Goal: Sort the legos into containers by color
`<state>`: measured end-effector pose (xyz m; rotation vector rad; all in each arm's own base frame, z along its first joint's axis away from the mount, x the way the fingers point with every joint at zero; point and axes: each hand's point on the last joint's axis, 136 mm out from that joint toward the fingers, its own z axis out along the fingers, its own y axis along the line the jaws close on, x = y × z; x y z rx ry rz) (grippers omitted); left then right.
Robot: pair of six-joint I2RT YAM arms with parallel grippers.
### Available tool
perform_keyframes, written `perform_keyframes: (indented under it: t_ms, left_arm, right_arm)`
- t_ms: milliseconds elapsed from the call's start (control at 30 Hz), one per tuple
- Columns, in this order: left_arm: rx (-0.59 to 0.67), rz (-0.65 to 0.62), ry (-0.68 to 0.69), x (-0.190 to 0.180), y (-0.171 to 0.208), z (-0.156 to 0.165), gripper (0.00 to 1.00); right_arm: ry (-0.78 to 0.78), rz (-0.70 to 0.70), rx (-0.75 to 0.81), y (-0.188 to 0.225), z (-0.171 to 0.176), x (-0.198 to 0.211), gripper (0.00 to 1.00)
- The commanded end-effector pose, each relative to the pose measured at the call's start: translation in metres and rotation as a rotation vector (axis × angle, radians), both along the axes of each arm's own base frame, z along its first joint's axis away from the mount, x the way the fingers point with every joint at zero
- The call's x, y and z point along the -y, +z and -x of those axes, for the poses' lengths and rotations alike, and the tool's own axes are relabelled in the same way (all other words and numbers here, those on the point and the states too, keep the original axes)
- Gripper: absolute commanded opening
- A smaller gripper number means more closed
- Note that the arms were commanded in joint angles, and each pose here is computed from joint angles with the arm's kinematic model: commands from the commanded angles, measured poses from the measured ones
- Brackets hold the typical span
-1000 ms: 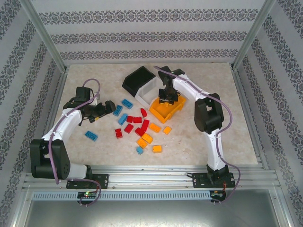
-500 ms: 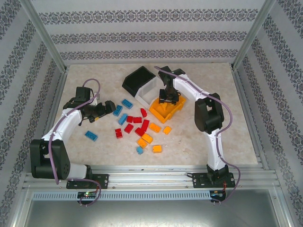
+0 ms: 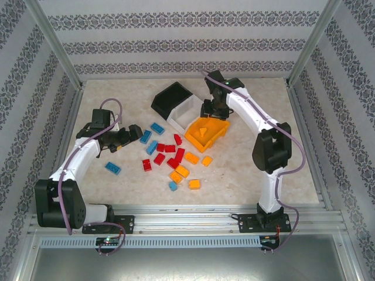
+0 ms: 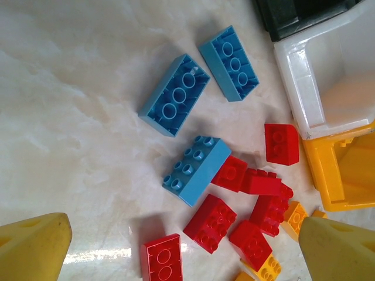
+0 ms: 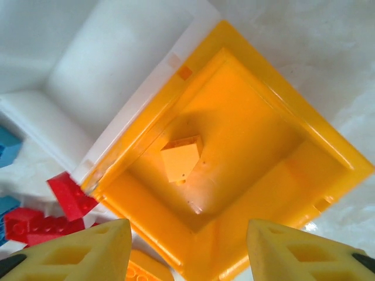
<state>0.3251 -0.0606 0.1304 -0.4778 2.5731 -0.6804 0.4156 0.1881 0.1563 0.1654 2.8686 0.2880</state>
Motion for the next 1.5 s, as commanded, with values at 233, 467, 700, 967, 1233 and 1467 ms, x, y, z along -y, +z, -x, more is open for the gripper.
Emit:
perform_keyframes:
  t_ms: [233, 467, 700, 967, 1233, 1467]
  left_arm:
    - [0.001, 0.053, -0.044, 0.031, 0.001, 0.019, 1.0]
    - [-0.023, 0.141, 0.004, 0.047, -0.016, 0.023, 1.0]
    - [-0.039, 0.232, 0.042, 0.057, -0.025, 0.006, 1.0]
    - [-0.051, 0.275, 0.069, 0.061, -0.032, -0.002, 1.0]
    - [-0.057, 0.242, 0.049, 0.058, -0.031, 0.007, 1.0]
    - [-0.054, 0.229, 0.043, 0.057, -0.03, 0.007, 1.0]
  right_arm:
    - [0.125, -0.118, -0.015, 0.017, 0.068, -0.018, 0.64]
    - [0.322, -0.096, -0.075, -0.016, 0.157, -0.049, 0.72]
    - [0.287, -0.037, -0.187, -0.059, 0.209, -0.053, 0.73]
    - [0.315, 0.019, -0.242, -0.08, 0.227, -0.064, 0.73]
    - [0.39, 0.043, -0.3, -0.098, 0.241, -0.077, 0.73]
    - [0.432, 0.101, -0.349, -0.119, 0.256, -0.079, 0.73]
